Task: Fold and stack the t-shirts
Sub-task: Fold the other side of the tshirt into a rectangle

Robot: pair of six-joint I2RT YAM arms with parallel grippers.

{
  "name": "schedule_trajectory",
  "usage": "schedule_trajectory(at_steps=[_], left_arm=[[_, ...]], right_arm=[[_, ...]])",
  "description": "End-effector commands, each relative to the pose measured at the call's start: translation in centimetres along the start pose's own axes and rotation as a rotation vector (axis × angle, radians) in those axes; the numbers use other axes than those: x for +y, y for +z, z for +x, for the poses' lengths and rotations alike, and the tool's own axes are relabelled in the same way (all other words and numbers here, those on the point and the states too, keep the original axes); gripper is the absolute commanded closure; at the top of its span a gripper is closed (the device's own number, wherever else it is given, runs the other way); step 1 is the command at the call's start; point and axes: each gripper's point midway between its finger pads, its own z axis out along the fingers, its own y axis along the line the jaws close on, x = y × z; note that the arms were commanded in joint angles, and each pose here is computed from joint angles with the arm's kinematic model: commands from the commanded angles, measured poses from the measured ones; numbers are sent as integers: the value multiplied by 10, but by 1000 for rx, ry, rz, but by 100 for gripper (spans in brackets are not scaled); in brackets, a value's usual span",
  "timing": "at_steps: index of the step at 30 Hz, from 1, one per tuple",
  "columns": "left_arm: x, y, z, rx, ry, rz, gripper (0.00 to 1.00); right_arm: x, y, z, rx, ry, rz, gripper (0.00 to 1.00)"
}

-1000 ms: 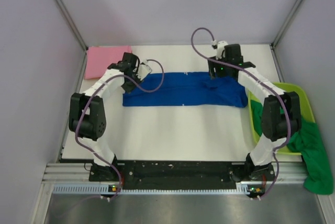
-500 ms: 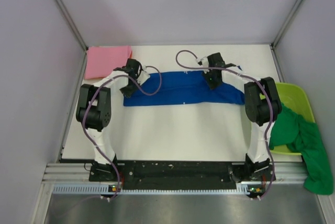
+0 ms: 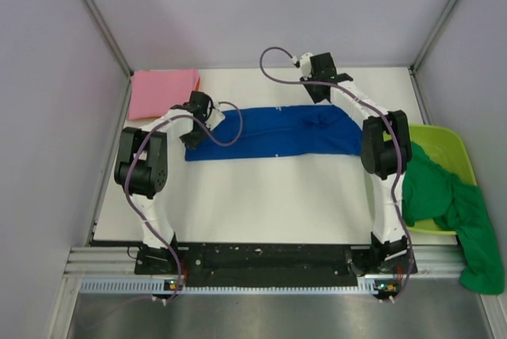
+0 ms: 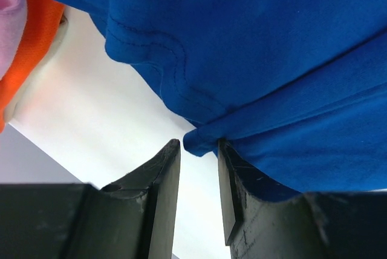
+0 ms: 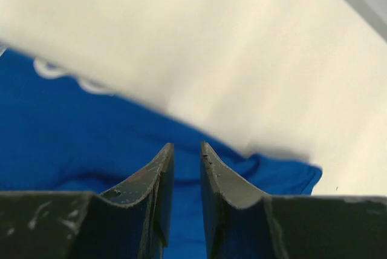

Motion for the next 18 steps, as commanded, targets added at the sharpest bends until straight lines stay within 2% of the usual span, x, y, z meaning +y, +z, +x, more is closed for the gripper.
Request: schedule_trajectory(at_steps=[1,4,6,9,11,14,18], left_arm=[[25,-20,0,-38,-47,-46,64],[19,-39,-8,-90,-24,10,63],[14,-60,-26,-173,4,63,62],[-3,-96,-65,-337,96,143,59],[-22,-112,-87,-426,172,213,55],[-35,-113,-98,-426,215,202,52],[-36,-107,-89,-392,186,184,52]], right_arm=[[-13,17,-23,22,-41,53,77],[-29,-22,-45,-33,102,89,74],[-51,-45,-46,-81,267,64,70],[-83,-65,-32,-99,424,62,53],[-92,-68,-9,-44,469,64,46],[-84,-74,34,93,530,79,46],[-55,-116,79,151,575,69,48]])
